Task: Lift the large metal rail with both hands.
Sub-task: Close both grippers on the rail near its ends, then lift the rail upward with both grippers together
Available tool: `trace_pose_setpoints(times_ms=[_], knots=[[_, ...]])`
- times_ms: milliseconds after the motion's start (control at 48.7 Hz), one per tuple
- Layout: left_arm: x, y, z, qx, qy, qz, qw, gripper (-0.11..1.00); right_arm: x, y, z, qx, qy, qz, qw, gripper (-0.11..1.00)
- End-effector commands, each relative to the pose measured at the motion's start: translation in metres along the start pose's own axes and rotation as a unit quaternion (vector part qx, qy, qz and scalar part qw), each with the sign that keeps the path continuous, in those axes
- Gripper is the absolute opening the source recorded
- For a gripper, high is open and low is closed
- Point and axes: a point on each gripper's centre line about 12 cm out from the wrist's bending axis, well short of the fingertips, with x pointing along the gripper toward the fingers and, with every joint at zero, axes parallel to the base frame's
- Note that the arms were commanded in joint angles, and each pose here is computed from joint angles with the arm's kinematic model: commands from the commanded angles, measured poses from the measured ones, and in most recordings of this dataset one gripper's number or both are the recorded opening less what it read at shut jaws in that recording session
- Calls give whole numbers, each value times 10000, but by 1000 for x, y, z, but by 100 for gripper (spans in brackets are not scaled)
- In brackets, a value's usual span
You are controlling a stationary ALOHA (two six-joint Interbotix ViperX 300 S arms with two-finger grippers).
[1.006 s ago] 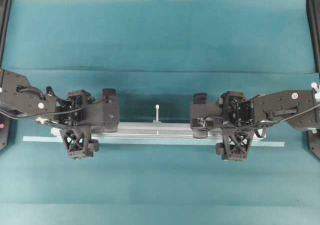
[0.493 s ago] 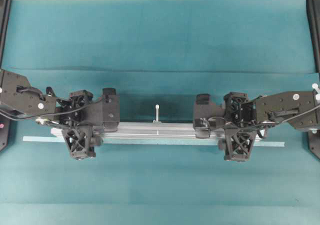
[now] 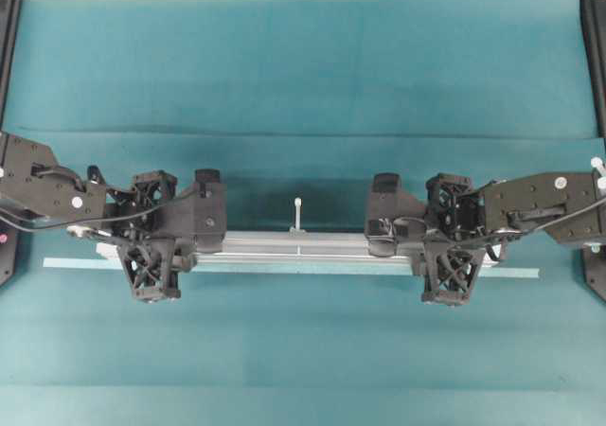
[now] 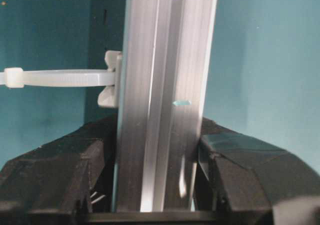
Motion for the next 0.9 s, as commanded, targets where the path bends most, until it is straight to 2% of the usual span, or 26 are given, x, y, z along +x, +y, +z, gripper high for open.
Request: trace_pose_setpoints(times_ms=[0,185,370,616,883], knots=[[-3,-4,7,25,-127,-42,9999,37,1,2,3,82,-29,19,10000,40],[-7,-4,10,2,-142,-44,9999,37,-7,1,7,93,-59,24,9999,40],[-35,-5,24,10,-137,-26,9999,37,-42,1,20,109,-120,44,9999,40],[-91,-7,47,30,-444,-42,9990,37,-106,4,36,180,-210,158,9995,40],[-154,-7,64,15,-758,-58,9971,37,-153,10,32,221,1,338,9992,40]])
